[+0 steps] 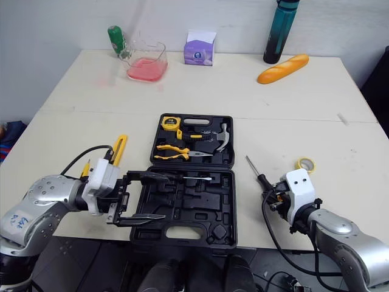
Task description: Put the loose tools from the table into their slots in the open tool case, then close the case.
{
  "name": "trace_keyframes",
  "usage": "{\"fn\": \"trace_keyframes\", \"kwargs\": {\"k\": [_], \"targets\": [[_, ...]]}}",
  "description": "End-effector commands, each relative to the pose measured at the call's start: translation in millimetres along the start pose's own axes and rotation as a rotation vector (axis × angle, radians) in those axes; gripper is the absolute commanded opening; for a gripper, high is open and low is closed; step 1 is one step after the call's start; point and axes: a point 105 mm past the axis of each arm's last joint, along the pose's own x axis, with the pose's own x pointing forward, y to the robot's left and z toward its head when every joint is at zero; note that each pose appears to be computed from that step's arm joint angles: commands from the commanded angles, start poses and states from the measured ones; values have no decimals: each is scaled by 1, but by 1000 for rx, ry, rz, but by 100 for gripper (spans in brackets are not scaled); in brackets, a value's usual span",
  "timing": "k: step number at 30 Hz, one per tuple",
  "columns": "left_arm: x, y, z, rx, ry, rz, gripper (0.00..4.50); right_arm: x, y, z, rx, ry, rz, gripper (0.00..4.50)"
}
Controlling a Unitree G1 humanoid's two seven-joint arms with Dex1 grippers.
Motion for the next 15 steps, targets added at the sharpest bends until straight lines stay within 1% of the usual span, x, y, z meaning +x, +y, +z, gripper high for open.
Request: {"fn": "trace_keyframes", "kwargs": {"k": [1,4,8,11,15], "targets": [[-4,2,14,44,-40,11,450,-8,-6,25,-83,-91,10,101],[-10,3,18,67,-48,22,450,-11,-4,46,-215,-133,104,101],[-22,5,15,87,-18,62,450,-13,0,66,-352,-166,229,101],[-38,13,9,66,0,164,450,-8,2,90,-429,-190,340,101],[-57,11,2,50,29,236,450,-8,23,104,-543,-161,502,101]]}}
